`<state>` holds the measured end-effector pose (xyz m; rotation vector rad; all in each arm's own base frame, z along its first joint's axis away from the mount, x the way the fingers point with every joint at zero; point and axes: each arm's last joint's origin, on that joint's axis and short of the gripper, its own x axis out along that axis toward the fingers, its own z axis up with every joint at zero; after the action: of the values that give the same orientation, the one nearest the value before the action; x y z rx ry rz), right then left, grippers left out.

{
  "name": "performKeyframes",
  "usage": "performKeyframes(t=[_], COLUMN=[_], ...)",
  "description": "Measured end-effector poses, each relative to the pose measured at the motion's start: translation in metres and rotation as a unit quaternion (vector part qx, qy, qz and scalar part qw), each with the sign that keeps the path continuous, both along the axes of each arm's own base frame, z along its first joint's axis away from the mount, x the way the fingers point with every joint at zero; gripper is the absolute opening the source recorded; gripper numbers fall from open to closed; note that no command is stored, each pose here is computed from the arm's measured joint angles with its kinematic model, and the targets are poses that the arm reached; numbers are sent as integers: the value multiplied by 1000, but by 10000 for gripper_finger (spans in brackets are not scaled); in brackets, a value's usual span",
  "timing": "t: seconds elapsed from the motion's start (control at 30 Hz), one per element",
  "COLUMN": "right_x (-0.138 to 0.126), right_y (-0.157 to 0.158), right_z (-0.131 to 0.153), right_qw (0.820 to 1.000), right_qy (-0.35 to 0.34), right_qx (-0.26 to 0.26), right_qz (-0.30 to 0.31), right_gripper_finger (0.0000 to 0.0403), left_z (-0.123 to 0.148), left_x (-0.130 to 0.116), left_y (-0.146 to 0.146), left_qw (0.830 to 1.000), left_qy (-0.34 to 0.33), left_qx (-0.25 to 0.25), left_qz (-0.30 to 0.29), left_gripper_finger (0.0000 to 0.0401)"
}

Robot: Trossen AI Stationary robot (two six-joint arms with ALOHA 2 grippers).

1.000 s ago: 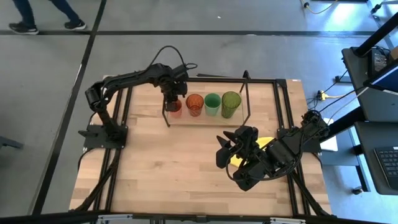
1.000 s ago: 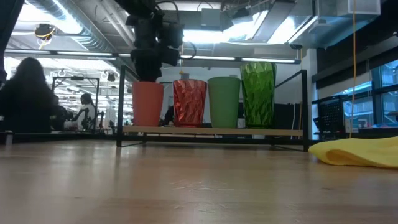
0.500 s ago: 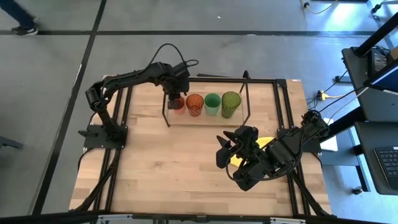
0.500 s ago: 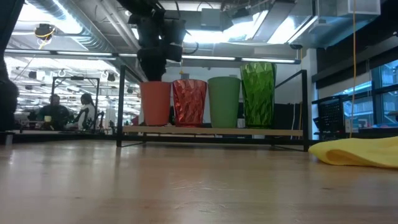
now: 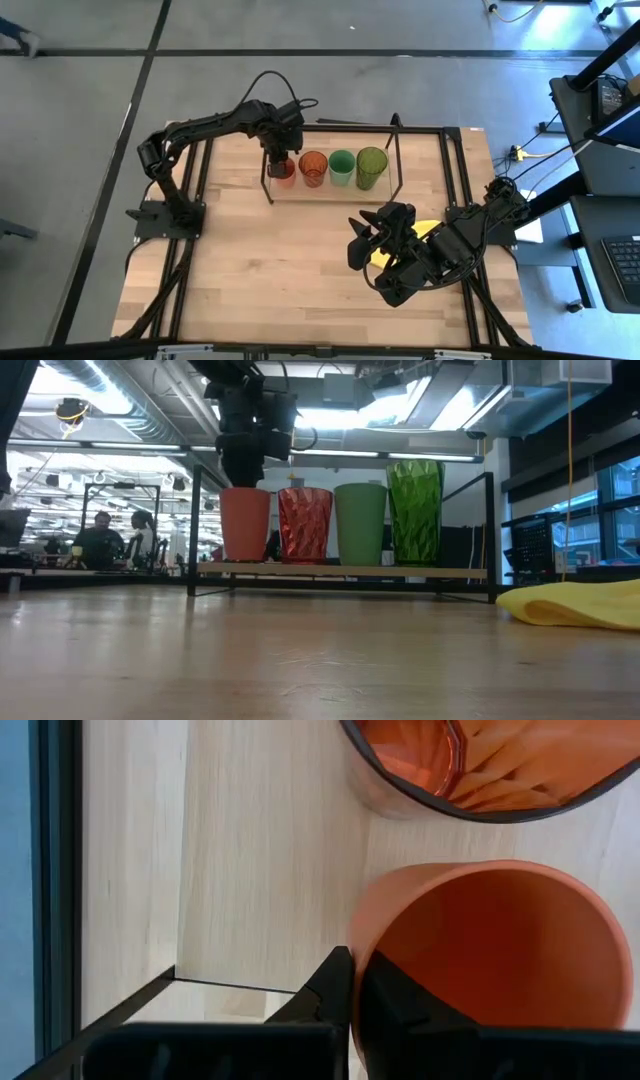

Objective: Stack small to large cups/mugs on shelf
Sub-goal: Put the orange cup on the shelf, then return to Home Position

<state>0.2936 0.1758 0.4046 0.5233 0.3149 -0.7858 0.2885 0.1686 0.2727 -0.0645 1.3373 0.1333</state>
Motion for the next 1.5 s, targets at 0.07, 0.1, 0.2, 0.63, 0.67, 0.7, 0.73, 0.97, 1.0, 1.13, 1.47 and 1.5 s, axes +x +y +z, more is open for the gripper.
performKeyframes(t=[0.07, 0.1, 0.2, 0.63, 0.67, 0.7, 0.73, 0.97, 1.0, 1.13, 1.47, 1.5], right_x=[0, 0, 0, 0, 0, 0, 0, 0, 0, 0, -5, -7], right_y=[0, 0, 0, 0, 0, 0, 0, 0, 0, 0, -8, -12], right_z=[0, 0, 0, 0, 0, 0, 0, 0, 0, 0, 20, 30], right_qw=[1000, 1000, 1000, 1000, 1000, 1000, 1000, 1000, 1000, 1000, 1000, 1000], right_qy=[0, 0, -1, -1, -1, -1, -1, 0, 0, 0, -16, -19], right_qx=[0, 0, 1, 1, 1, 1, 1, 0, 0, -1, -4, -2], right_qz=[0, 0, 0, -1, -1, 0, 0, 0, 0, 0, -8, -3], right_gripper_finger=[158, 158, 158, 158, 158, 158, 158, 158, 158, 158, 158, 158], left_z=[0, 0, 0, 0, 0, 0, 0, 3, 7, 30, 115, 126], left_x=[0, 0, 1, 0, 0, 0, 0, -2, -1, 2, 12, 13], left_y=[0, 0, 1, 1, 1, 1, 1, 1, 1, 3, -20, -27], left_qw=[1000, 1000, 1000, 1000, 1000, 1000, 1000, 1000, 1000, 999, 981, 975], left_qy=[0, -1, -4, 1, 1, 1, 1, 11, 8, -20, -191, -218], left_qx=[0, 1, 3, 11, 11, 11, 11, 22, 23, 37, -38, -50], left_qz=[0, 1, 1, 1, 1, 2, 2, 6, 6, 6, 25, 17], left_gripper_finger=[2, 2, 7, 34, 34, 35, 36, 34, 34, 38, 37, 36])
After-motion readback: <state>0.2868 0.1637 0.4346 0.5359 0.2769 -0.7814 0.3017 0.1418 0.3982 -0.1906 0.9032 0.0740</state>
